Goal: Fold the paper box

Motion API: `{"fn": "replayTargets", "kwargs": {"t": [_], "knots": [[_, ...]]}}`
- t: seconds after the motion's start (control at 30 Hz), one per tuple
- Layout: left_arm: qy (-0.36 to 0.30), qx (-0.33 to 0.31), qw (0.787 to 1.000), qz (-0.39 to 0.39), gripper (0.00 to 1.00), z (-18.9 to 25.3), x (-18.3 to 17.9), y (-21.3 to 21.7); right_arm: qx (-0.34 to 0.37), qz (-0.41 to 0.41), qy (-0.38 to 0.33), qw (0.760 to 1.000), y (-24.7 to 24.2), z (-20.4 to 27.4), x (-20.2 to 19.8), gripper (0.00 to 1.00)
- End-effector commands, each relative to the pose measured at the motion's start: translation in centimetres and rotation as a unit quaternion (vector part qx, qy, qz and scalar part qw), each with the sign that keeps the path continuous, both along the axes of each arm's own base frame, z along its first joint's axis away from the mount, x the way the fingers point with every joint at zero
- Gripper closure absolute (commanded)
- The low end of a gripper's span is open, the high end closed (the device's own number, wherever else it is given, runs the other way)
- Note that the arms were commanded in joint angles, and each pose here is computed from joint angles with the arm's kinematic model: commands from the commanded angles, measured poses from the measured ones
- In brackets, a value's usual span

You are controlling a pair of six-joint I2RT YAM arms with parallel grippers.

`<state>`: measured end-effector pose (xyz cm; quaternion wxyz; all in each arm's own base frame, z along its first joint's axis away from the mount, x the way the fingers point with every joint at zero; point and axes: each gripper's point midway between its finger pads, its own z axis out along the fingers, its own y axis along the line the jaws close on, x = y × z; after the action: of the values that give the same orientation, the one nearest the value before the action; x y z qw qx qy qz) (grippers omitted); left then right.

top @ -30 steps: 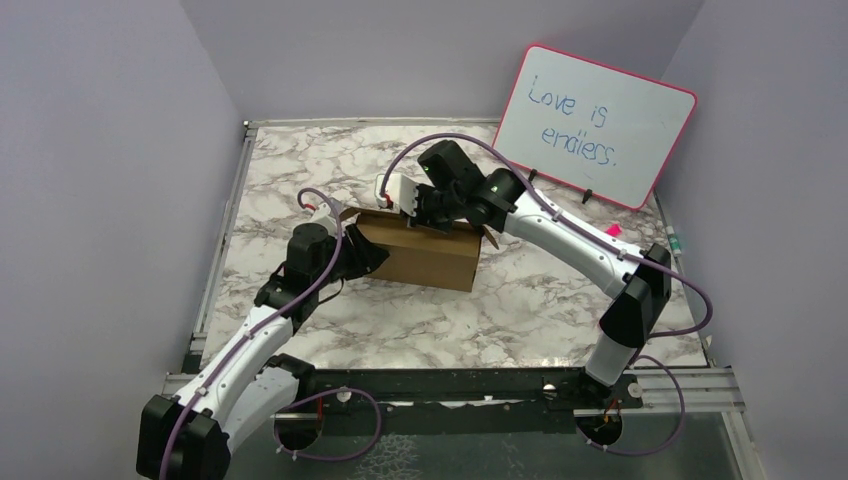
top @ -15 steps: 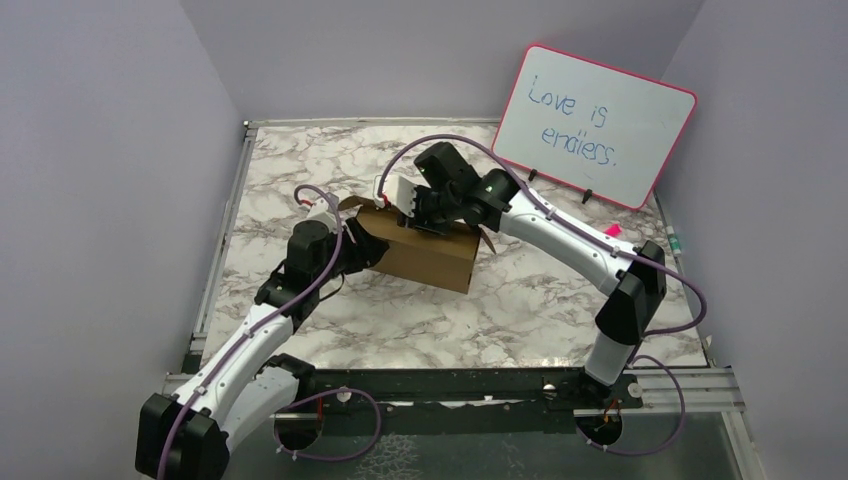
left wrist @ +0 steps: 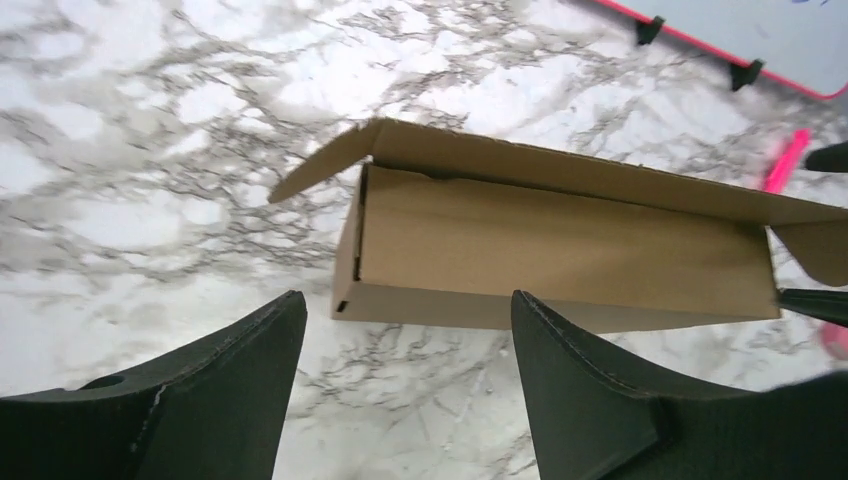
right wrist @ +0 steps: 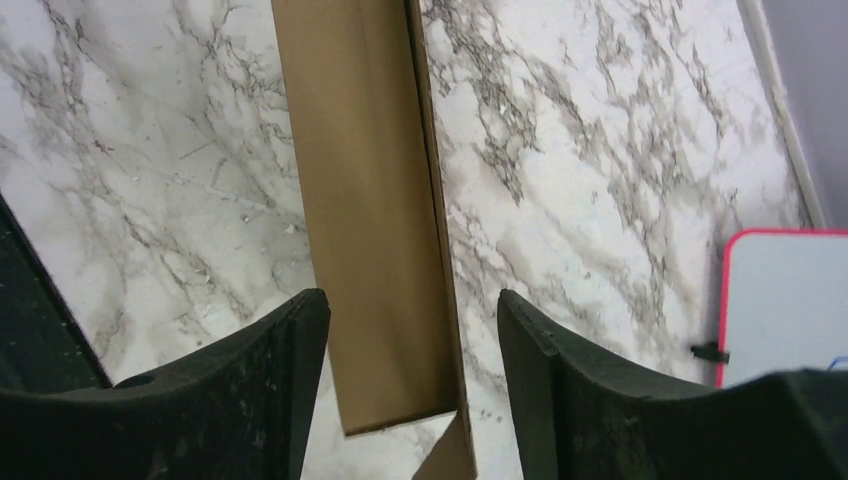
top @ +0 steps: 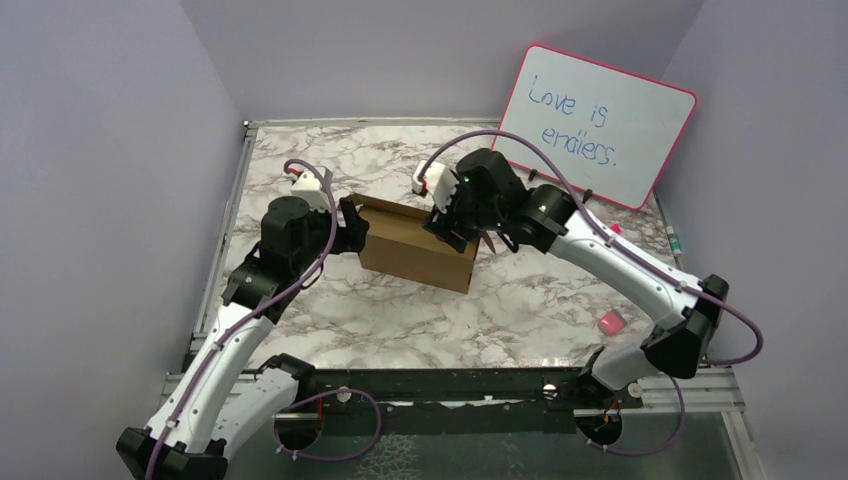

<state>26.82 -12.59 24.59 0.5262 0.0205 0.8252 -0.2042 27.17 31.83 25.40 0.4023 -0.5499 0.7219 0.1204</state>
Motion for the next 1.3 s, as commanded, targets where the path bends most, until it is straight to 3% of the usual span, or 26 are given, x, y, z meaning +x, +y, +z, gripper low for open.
{"fn": "replayTargets", "kwargs": {"t": [0.0,0.3,0.7,0.83,1.27], "knots": [[-0.006,0.125,0.992,0.002,0.23,1.0,0.6,2.6,0.048,-0.097,0.009,0.994,-2.5,1.4,-0.7,0.32],[-0.006,0.196,0.980,-0.047,0.22,2.4,4.0,2.1,0.083,-0.206,0.039,0.974,-7.2,1.7,-3.0,0.31],[0.023,0.156,0.980,-0.120,0.23,1.5,6.5,1.8,0.076,-0.307,0.035,0.948,-10.1,-0.6,-2.5,0.42],[0.020,0.157,0.978,-0.133,0.23,1.8,7.2,1.7,0.080,-0.306,0.027,0.948,-9.9,-0.7,-2.2,0.59],[0.015,0.169,0.971,-0.168,0.25,1.7,7.7,1.1,0.059,-0.306,0.014,0.950,-9.7,-1.9,-1.3,0.96]]}}
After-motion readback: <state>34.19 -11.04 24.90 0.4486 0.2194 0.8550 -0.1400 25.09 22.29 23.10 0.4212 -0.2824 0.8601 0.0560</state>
